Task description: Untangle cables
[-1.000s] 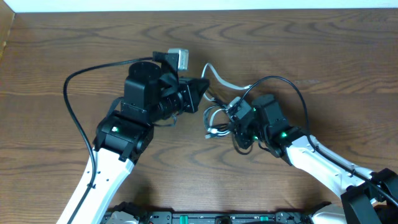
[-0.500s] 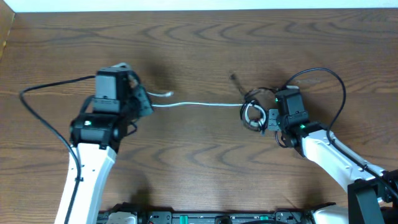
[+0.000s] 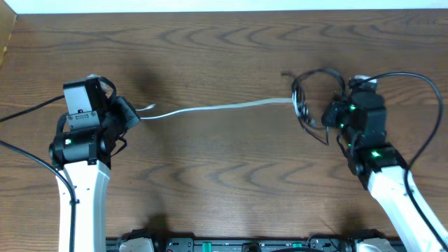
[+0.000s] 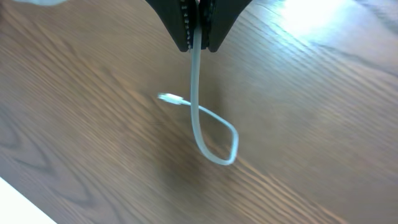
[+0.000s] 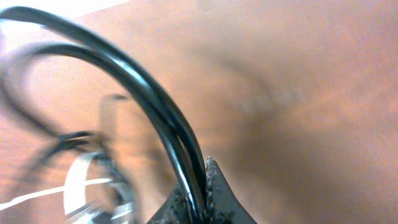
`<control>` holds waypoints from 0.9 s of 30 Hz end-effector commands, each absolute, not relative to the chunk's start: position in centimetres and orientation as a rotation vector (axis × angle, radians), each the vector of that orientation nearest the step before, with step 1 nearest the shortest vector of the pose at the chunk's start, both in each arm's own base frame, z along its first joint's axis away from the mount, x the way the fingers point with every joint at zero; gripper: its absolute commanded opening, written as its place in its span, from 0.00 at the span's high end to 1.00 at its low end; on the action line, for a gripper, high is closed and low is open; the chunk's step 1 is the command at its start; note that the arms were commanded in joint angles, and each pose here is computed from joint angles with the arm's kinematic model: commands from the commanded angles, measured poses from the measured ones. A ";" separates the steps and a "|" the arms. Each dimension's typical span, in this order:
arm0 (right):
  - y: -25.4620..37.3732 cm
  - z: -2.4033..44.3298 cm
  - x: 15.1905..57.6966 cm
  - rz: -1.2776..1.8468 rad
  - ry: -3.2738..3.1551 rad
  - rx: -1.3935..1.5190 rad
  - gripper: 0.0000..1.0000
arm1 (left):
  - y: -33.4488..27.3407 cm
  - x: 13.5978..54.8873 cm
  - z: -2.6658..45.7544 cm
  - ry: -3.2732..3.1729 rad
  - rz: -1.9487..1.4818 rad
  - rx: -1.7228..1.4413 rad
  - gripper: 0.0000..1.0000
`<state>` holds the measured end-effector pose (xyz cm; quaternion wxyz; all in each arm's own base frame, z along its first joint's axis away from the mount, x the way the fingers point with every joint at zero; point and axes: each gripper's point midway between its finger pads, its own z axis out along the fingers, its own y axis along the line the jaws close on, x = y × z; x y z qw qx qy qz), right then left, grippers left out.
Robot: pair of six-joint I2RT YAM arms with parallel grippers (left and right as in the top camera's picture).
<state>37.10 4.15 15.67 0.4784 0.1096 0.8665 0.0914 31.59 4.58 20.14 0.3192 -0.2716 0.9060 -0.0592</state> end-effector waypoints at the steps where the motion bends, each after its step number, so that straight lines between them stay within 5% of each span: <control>1: 10.4 21.7 36.4 0.648 1.960 0.025 0.99 | 2.2 32.0 20.7 2.396 -0.337 -0.638 0.93; 2: 12.3 23.1 35.7 0.771 1.919 -0.059 0.99 | 1.5 32.0 20.9 2.399 -0.388 -0.619 0.90; 4: 14.8 24.9 34.5 0.938 1.858 -0.174 0.99 | -0.2 32.2 21.2 2.403 -0.512 -0.575 0.34; 6: 16.8 26.5 33.0 1.056 1.795 -0.291 0.99 | -2.1 32.4 21.6 2.405 -0.650 -0.513 0.03; 13: 19.4 29.6 30.3 1.192 1.641 -0.513 0.99 | -9.3 31.9 22.3 2.425 -0.916 -0.101 0.04; 27: 20.0 30.9 29.7 1.259 1.605 -0.509 0.99 | -21.4 31.9 21.1 2.367 -1.169 0.382 0.10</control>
